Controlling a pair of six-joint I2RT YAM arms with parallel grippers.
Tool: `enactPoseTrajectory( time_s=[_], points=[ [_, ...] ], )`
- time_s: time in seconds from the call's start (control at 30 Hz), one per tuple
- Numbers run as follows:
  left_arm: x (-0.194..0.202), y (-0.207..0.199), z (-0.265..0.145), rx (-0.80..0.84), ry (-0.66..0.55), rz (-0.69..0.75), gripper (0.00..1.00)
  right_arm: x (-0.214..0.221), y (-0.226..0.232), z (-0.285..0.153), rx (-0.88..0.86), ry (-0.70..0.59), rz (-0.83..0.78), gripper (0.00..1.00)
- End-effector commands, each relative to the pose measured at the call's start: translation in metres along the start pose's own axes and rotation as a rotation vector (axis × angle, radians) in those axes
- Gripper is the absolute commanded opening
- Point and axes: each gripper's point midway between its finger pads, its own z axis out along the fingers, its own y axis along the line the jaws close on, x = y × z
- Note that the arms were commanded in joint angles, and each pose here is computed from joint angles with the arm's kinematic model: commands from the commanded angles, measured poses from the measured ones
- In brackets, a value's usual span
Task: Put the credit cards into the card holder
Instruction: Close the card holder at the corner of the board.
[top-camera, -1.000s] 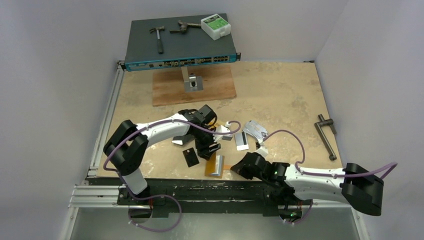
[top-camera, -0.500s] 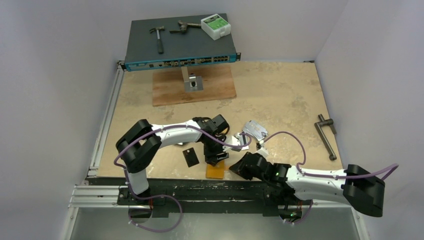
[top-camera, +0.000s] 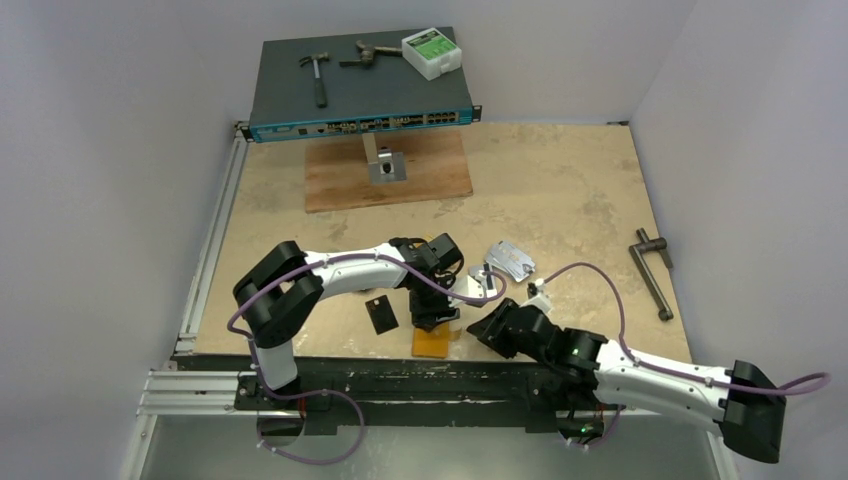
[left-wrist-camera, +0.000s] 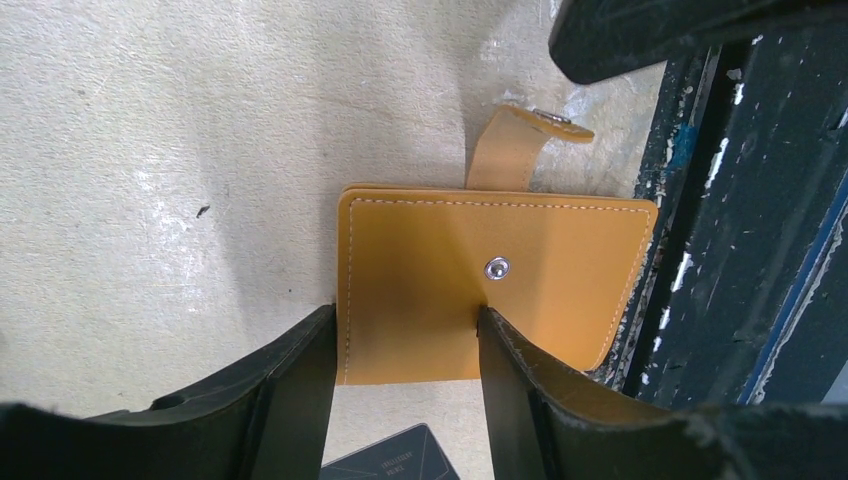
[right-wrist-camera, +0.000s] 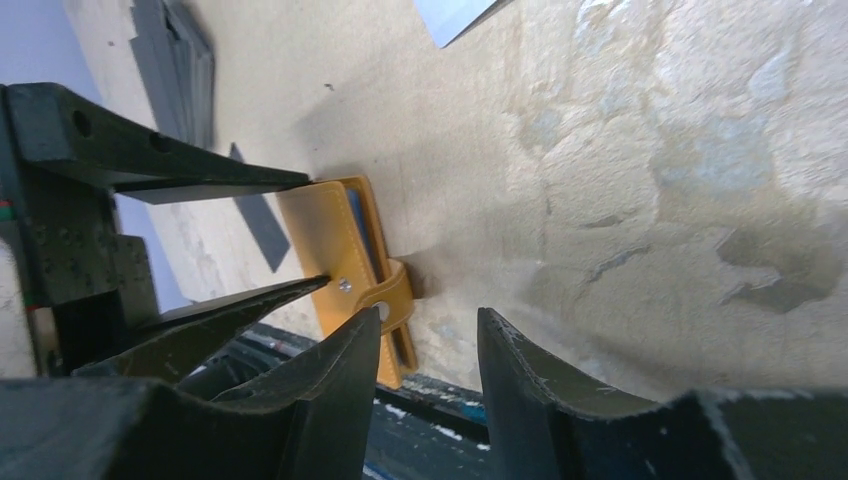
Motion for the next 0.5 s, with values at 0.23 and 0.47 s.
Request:
enactPoseTrajectory(
  time_s=[0.23, 0.47],
  points=[
    [-0.001, 0.005, 0.007, -0.020, 0.011, -0.008, 0.40, -0.009, 0.037, 0.007, 0.041, -0.018, -0.185, 0.46],
    [-0.005, 0.006, -0.003, 0.037, -0.043, -0.097, 0.31, -0.016, 0.035, -0.003, -0.027, -0.053, -0.133, 0.47]
  ],
)
